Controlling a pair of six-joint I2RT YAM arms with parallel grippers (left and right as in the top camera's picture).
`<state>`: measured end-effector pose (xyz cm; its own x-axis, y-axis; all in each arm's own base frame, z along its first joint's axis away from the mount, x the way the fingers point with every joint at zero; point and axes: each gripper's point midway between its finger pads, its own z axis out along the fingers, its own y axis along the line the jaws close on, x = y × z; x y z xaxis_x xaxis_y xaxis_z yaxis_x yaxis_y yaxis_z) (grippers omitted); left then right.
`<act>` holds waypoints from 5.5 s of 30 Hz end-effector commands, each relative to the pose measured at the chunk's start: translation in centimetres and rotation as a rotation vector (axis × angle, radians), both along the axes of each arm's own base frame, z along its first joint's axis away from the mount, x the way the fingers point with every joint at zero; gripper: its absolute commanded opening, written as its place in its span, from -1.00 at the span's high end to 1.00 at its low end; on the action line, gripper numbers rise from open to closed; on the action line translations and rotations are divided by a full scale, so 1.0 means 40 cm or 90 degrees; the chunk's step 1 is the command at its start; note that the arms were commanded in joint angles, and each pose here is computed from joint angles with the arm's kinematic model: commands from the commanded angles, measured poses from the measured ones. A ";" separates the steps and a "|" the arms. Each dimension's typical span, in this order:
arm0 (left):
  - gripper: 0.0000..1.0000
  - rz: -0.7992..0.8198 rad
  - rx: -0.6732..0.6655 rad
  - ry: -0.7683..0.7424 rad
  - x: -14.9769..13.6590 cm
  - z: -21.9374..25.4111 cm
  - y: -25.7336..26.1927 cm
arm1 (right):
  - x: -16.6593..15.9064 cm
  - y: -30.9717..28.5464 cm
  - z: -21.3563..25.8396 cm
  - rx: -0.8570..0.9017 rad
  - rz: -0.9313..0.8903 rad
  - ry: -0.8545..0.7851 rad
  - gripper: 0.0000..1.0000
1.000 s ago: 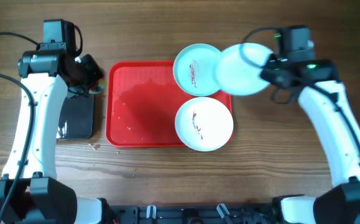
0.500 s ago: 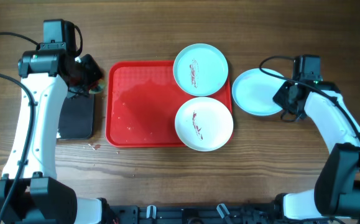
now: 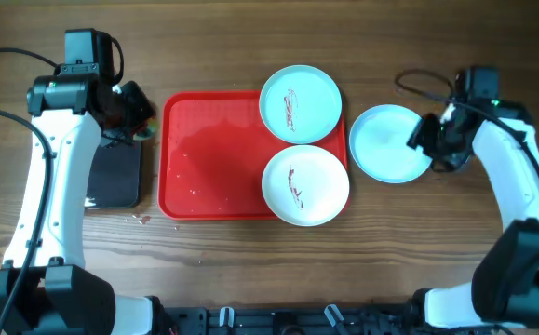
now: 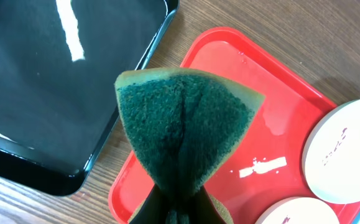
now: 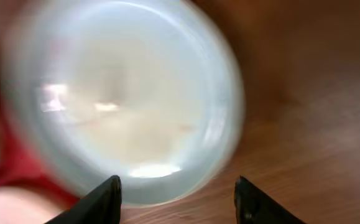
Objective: Clean dirty plates on tray and stack at the side
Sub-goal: 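Place the plate on the table right of the red tray, release, then move right gripper to grip the bottom plate's rim on the tray, then scrub the bottom plate with the sponge in the left gripper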
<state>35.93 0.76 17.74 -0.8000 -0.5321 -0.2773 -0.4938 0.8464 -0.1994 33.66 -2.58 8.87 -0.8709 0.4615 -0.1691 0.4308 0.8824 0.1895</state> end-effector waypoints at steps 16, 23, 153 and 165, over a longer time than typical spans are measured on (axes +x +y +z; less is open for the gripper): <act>0.92 -0.060 -0.012 0.041 -0.006 -0.079 -0.087 | -0.145 0.320 -0.102 0.033 0.179 0.060 0.23; 0.92 -0.060 -0.012 0.041 -0.005 -0.081 -0.087 | -0.133 0.334 -0.152 0.051 0.185 0.021 0.45; 0.92 -0.537 -0.244 0.105 -0.114 -0.428 -0.598 | -0.045 0.799 -0.221 0.170 0.317 -0.065 0.91; 0.92 -0.488 -0.103 0.297 -0.226 -0.469 -0.415 | -0.045 0.798 -0.221 0.169 0.319 -0.065 0.91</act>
<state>27.93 -18.86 0.83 -0.9756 0.1686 0.1408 0.1018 0.9151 -0.3902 31.50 28.84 0.23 -0.9808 0.0376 -0.1914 -0.0534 0.8919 0.4490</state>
